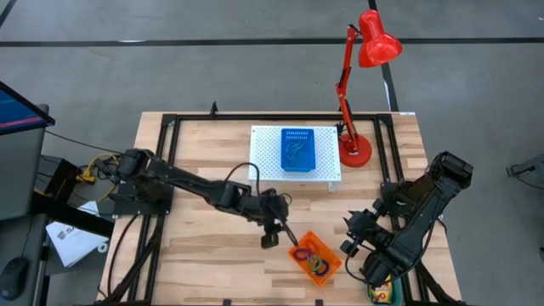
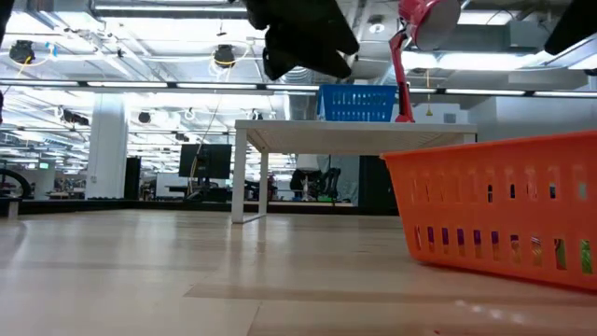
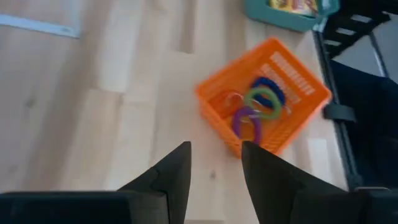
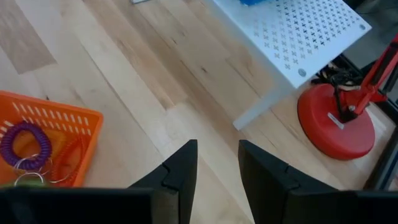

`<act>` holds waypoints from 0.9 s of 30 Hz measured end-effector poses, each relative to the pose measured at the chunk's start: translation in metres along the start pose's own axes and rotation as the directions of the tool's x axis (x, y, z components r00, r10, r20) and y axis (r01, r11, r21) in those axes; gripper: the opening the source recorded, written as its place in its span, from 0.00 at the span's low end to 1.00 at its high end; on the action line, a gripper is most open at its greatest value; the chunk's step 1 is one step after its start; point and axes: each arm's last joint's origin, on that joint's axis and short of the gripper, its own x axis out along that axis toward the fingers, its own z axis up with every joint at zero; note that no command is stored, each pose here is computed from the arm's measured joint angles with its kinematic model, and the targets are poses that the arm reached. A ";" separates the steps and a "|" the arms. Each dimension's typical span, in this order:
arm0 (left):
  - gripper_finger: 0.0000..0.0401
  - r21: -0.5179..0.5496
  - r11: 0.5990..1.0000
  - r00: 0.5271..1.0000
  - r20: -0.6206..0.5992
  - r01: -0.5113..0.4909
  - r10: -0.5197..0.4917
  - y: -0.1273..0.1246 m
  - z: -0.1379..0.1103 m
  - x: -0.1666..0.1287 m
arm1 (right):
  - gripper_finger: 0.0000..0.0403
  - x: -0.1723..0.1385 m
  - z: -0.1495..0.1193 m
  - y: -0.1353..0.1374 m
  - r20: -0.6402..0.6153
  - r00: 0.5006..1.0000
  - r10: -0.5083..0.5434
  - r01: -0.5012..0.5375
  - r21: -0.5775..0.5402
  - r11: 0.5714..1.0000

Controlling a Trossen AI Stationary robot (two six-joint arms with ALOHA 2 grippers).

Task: Pick & Place Office Desk Supplies
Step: Put the orange bin on the shelf

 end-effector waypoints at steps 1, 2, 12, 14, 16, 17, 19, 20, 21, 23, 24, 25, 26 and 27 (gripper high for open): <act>0.34 0.000 1.000 1.000 -0.004 0.012 -0.012 -0.004 -0.002 0.001 | 0.28 0.000 0.000 0.000 0.000 1.000 -0.001 0.001 -0.001 1.000; 0.34 0.004 1.000 1.000 -0.006 0.017 -0.017 -0.007 -0.004 0.005 | 0.28 0.000 0.000 0.000 0.003 1.000 0.002 -0.002 -0.002 1.000; 0.30 -0.013 1.000 1.000 0.009 -0.021 0.021 -0.017 -0.026 0.059 | 0.28 0.001 0.002 0.000 0.028 1.000 0.000 0.001 -0.028 1.000; 0.30 -0.020 0.999 0.999 0.019 -0.030 0.030 -0.016 -0.026 0.062 | 0.28 0.002 0.002 0.000 0.028 1.000 -0.001 0.002 -0.028 1.000; 0.30 -0.040 0.999 0.999 0.012 -0.031 0.032 -0.016 -0.028 0.065 | 0.28 0.003 0.003 0.000 0.026 1.000 -0.005 0.006 -0.027 1.000; 0.30 -0.046 0.999 1.000 0.015 -0.023 0.023 -0.016 -0.029 0.069 | 0.28 0.003 0.003 0.000 0.026 1.000 -0.006 0.007 -0.027 1.000; 0.30 -0.049 0.999 1.000 0.012 -0.012 0.012 -0.016 -0.032 0.075 | 0.28 0.003 0.003 0.000 0.026 1.000 -0.006 0.006 -0.028 1.000; 0.30 -0.053 0.999 1.000 0.021 -0.008 0.009 -0.016 -0.032 0.077 | 0.28 0.003 0.003 0.000 0.026 1.000 -0.006 0.007 -0.028 1.000; 0.30 -0.057 0.998 1.000 0.022 -0.011 0.013 -0.014 -0.032 0.079 | 0.28 0.003 0.003 0.000 0.026 1.000 -0.005 0.005 -0.028 1.000; 0.30 -0.066 0.998 1.000 0.024 -0.016 0.018 -0.011 -0.031 0.081 | 0.28 0.003 0.003 0.000 0.026 1.000 -0.004 0.005 -0.026 1.000; 0.31 -0.075 0.997 0.999 0.026 -0.018 0.020 -0.009 -0.030 0.081 | 0.28 0.003 0.003 0.000 0.026 1.000 -0.003 0.004 -0.027 1.000; 0.31 -0.081 0.997 0.999 0.036 -0.016 0.019 -0.008 -0.029 0.081 | 0.28 0.002 0.003 0.001 0.026 1.000 -0.002 0.003 -0.026 1.000; 0.31 -0.084 0.996 0.999 0.046 -0.012 0.016 -0.009 -0.028 0.081 | 0.28 0.002 0.003 0.001 0.026 1.000 -0.002 0.003 -0.026 1.000; 0.31 -0.086 0.996 0.999 0.052 -0.010 0.014 -0.008 -0.027 0.081 | 0.28 0.003 0.003 0.001 0.026 1.000 -0.003 0.003 -0.026 1.000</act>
